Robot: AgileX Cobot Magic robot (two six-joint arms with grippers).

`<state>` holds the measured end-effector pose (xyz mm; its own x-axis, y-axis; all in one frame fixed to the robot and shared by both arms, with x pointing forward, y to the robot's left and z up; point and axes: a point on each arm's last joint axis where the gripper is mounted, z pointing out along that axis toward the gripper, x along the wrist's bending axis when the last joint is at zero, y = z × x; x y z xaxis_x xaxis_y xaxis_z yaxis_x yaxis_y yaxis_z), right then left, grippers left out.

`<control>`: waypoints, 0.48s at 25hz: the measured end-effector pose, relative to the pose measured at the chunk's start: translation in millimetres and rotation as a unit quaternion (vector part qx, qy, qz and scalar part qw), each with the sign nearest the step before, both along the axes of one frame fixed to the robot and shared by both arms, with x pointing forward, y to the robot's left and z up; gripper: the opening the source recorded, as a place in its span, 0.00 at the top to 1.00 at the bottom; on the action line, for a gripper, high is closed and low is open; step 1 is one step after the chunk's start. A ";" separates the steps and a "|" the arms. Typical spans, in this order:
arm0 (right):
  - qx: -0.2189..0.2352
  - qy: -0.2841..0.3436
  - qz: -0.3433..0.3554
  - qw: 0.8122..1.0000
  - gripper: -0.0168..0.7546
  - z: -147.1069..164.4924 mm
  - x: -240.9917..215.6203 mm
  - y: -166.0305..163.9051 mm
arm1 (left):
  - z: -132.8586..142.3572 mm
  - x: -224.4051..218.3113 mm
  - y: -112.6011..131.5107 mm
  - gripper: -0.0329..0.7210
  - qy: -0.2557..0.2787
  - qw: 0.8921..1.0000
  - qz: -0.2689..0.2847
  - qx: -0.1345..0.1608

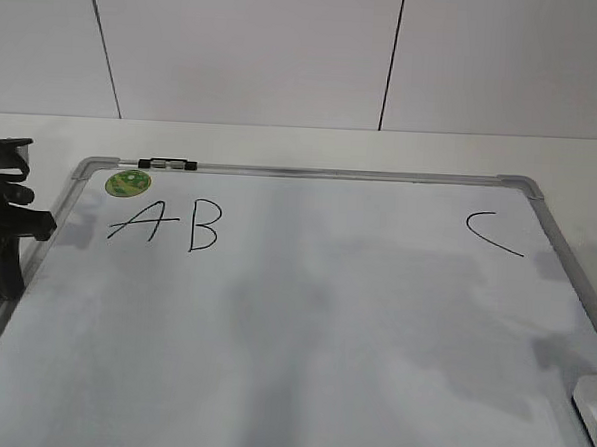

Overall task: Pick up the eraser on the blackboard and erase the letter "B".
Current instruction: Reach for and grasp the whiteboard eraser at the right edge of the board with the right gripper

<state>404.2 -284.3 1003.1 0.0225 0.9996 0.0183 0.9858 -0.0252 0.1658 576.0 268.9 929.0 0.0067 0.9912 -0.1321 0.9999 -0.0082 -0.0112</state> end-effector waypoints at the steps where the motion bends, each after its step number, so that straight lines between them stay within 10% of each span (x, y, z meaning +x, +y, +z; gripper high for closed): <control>1: 0.004 -0.002 -0.002 1.000 0.20 -1.5 2.4 0.9 | 0.0 0.0 0.0 0.90 0.000 1.000 0.000 0.000; 12: 0.010 -0.011 -0.005 1.000 0.25 -29.9 -3.7 1.1 | 0.0 -0.2 -0.3 0.90 0.001 1.000 0.001 -0.002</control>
<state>400.5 -283.2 973.1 0.0310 0.9988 0.0386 0.9815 -0.0377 0.1875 575.8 268.6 929.0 0.0040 0.9908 -0.1356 0.9999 -0.0059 -0.0133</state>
